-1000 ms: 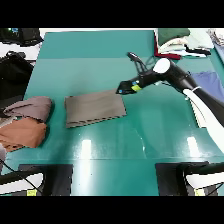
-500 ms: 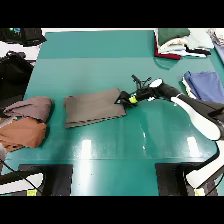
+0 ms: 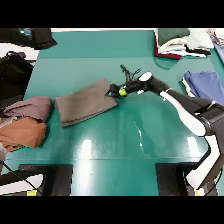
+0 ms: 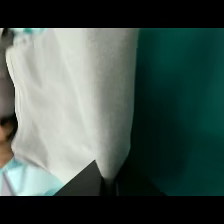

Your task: Fold the shirts.

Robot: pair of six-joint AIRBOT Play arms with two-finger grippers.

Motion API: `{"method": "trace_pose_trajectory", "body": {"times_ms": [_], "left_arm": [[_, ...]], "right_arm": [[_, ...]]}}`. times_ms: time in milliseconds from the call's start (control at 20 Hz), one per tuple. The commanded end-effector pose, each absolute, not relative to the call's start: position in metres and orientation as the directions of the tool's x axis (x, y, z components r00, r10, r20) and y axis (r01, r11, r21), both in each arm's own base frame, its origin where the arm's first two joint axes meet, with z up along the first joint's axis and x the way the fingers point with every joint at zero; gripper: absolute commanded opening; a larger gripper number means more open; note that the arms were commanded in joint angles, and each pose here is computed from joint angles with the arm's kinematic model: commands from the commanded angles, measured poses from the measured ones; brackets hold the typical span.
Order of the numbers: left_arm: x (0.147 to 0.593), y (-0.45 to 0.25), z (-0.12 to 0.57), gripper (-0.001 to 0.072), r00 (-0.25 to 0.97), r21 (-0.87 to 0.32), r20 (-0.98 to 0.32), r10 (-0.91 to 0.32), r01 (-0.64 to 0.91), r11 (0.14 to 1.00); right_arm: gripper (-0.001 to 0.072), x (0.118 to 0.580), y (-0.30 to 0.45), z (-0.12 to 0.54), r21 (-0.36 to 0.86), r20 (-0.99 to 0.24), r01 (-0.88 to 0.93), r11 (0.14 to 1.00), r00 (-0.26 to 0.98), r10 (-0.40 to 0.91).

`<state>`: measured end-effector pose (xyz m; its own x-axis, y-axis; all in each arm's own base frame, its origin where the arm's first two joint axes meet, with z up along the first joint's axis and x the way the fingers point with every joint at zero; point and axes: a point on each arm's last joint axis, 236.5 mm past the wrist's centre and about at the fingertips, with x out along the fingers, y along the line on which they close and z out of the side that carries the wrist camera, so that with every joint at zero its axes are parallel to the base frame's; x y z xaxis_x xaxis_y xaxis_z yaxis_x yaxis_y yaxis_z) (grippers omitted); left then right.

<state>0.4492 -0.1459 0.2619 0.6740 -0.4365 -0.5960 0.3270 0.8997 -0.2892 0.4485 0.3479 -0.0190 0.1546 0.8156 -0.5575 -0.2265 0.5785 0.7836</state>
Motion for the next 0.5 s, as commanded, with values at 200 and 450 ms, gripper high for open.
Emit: {"method": "trace_pose_trajectory", "body": {"times_ms": [200,450], "left_arm": [[0.428,-0.222,0.255,0.0025,0.610,-0.286,-0.577,-0.543,0.471,0.834],[0.430,-0.228,0.261,0.0025,0.623,-0.305,-0.551,-0.555,0.469,0.829]], "right_arm": [[0.0015,0.527,0.101,0.073,0.531,-0.669,-0.129,0.837,0.543,0.508],[0.0015,0.518,-0.105,0.124,0.489,-0.621,0.157,0.858,0.754,0.216]]}}
